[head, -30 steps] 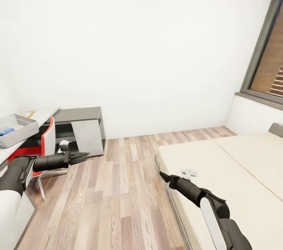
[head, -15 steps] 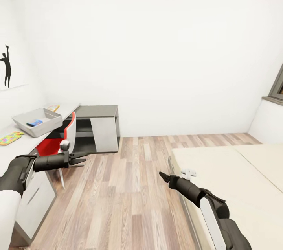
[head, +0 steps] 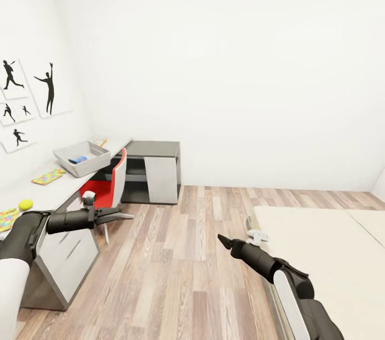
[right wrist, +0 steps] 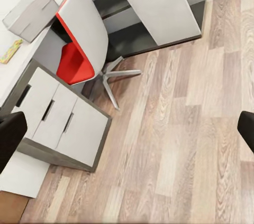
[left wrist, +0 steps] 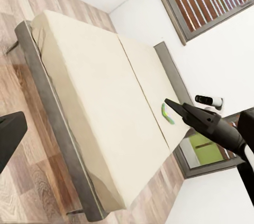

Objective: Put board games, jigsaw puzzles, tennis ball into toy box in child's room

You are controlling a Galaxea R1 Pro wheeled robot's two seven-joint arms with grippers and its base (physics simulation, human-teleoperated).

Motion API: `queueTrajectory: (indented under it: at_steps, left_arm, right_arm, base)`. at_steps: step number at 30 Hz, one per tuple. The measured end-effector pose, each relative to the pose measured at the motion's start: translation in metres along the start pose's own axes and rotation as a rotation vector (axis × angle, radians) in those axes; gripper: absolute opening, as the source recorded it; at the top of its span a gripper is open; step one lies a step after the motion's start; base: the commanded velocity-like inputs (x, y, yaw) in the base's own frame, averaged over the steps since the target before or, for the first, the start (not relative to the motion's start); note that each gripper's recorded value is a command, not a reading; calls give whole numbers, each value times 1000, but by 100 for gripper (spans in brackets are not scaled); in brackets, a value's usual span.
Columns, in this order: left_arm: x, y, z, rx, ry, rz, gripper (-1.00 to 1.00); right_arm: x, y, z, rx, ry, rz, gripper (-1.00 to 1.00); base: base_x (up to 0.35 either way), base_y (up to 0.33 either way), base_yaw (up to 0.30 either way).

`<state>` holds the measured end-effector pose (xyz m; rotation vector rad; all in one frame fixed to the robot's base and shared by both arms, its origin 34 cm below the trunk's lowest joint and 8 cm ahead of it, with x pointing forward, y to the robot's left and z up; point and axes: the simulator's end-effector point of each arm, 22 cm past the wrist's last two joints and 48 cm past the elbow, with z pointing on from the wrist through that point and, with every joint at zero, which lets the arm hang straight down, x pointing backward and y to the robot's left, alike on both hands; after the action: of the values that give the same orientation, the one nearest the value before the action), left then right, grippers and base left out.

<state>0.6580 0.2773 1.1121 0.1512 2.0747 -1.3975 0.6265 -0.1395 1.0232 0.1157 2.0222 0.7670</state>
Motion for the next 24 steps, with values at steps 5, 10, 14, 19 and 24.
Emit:
queueTrajectory:
  at_steps: [5,10,14,19,24]
  left_arm:
    - [2,0,2,2,4,6,100]
    - [7,-4,15,27,11,-1,100]
    - [8,-8,21,38,13,-2,100]
    - [12,-11,30,51,23,-4,100]
    - [17,-13,37,52,50,4,100]
  right_arm:
    - [2,-2,0,1,2,10,100]
    - [1,2,0,-11,-3,14,100]
    - [-6,6,-2,-18,-18,7,100]
    - [-9,5,-3,-17,-24,6,100]
    - [-10,5,-4,-17,-27,6,100]
  base:
    - [-25,0,28]
    - [-5,0,5]
    - [-1,0,1]
    - [-1,0,-5]
    - [-52,30,-135]
